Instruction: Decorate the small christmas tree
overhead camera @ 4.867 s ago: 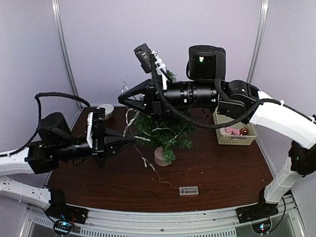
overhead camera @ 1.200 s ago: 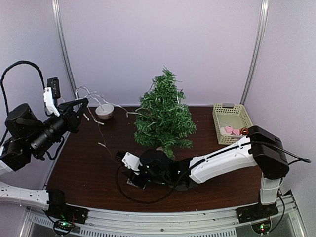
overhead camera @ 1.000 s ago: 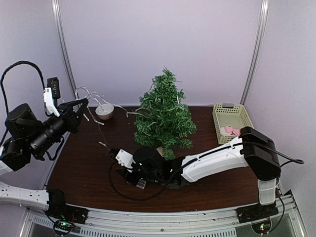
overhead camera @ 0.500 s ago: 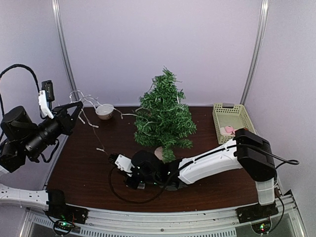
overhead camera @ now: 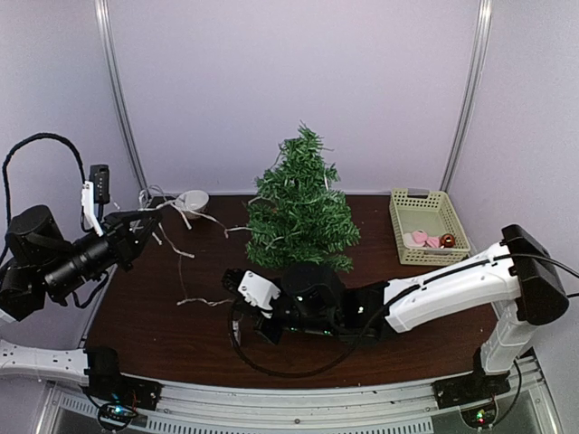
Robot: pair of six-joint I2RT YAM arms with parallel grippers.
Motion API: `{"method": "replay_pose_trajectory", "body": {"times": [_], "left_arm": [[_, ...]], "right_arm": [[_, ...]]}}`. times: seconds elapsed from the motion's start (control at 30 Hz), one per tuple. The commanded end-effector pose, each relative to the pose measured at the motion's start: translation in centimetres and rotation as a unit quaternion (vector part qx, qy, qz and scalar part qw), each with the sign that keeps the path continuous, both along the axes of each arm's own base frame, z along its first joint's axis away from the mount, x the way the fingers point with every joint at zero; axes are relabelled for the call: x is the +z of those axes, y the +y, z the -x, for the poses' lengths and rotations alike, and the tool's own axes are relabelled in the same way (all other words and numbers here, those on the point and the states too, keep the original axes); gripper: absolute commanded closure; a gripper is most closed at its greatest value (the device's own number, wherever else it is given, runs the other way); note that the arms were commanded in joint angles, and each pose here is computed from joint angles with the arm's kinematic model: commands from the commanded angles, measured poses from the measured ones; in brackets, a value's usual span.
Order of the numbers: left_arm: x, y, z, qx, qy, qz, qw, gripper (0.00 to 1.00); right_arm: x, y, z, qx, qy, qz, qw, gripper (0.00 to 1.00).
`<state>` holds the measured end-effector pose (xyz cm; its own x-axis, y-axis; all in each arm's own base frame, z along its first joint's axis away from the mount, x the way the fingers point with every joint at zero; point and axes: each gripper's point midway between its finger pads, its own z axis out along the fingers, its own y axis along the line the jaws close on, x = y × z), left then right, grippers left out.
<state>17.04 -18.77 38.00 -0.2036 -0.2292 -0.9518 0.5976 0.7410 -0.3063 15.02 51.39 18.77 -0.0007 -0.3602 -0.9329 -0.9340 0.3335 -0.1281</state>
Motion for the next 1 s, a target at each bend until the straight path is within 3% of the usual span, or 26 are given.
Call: {"method": "replay_pose_trajectory", "body": {"times": [0.0, 0.3, 0.53, 0.73, 0.97], "left_arm": [[-1.5, 3.2, -1.2, 0.082, 0.027, -0.007, 0.996, 1.00], [-5.1, 5.2, -3.9, 0.222, 0.089, -0.087, 0.967, 1.00], [-5.7, 3.2, -5.6, 0.236, 0.107, -0.083, 0.962, 1.00], [-6.4, -0.2, -7.1, 0.181, 0.137, -0.054, 0.972, 1.00], [-5.6, -5.9, -4.4, -0.004, 0.102, -0.037, 0.994, 1.00]], "right_arm": [[2.1, -1.9, 1.5, 0.004, -0.029, 0.009, 1.000, 1.00], [9.0, -7.9, 2.8, -0.032, -0.081, 0.012, 0.996, 1.00], [15.7, -13.5, 2.9, -0.071, -0.117, -0.008, 0.991, 1.00], [21.2, -16.2, 2.9, -0.086, -0.155, -0.033, 0.984, 1.00], [24.1, -17.4, 2.7, -0.097, -0.183, -0.053, 0.977, 1.00]]}}
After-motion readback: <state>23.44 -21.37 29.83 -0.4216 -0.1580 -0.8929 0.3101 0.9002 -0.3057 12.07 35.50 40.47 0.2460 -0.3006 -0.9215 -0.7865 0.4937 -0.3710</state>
